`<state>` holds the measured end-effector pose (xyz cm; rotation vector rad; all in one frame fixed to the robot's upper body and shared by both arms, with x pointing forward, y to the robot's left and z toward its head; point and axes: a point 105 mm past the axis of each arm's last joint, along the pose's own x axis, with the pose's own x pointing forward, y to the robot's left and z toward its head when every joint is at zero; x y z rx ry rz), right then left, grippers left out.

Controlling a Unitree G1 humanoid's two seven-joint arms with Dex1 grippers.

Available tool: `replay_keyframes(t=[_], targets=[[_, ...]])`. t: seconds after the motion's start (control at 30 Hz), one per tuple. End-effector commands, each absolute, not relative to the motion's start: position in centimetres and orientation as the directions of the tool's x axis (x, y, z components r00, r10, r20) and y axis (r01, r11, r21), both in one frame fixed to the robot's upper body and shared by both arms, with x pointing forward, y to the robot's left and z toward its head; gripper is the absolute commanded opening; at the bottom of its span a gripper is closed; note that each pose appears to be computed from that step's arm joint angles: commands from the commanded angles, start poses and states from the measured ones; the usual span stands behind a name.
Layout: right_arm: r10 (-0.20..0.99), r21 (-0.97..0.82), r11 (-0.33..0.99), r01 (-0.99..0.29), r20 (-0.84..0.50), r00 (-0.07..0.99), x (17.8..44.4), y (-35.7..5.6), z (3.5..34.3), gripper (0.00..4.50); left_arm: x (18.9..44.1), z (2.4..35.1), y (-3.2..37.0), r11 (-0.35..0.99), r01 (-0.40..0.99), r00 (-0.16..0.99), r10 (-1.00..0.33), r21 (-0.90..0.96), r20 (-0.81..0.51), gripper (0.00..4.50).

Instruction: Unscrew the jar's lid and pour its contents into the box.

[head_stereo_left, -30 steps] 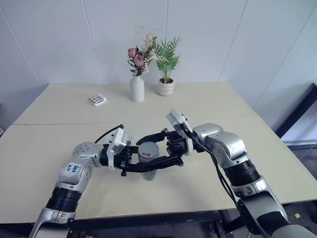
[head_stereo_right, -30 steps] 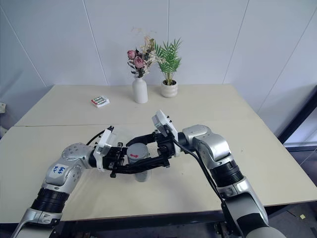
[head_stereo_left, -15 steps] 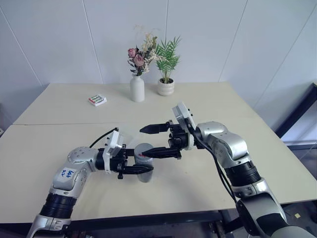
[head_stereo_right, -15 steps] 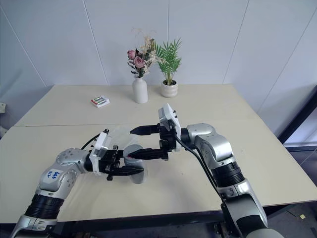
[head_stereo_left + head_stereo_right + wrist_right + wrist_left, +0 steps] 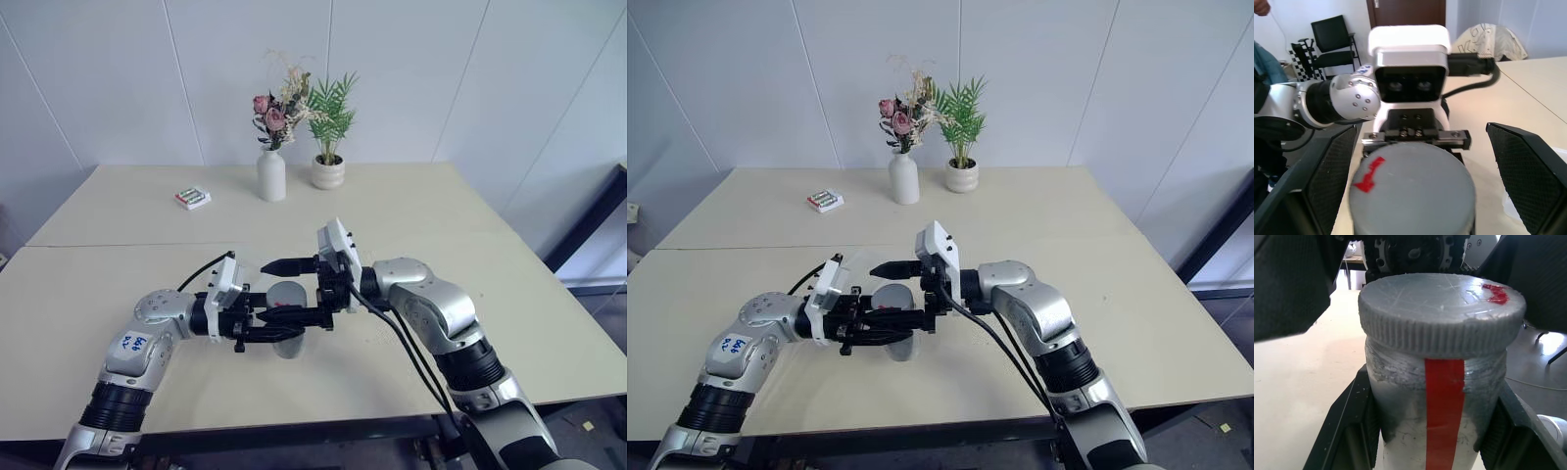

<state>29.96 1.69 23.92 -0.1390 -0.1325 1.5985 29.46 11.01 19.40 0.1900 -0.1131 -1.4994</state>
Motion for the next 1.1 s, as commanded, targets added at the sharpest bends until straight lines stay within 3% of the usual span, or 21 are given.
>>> replay_keyframes(t=[0.03,1.1], targets=[[1.000,-0.220,-0.012,-0.975,0.020,-0.017,30.1,1.6,25.1,4.48,29.0,20.5,10.7,0.044,0.965,0.052,-0.998,0.257,-0.025,2.10],[0.974,-0.202,0.224,-0.954,0.022,0.224,34.7,-6.1,24.7,4.48,29.7,20.4,11.2,0.081,0.951,0.088,-0.996,0.299,-0.012,2.10]])
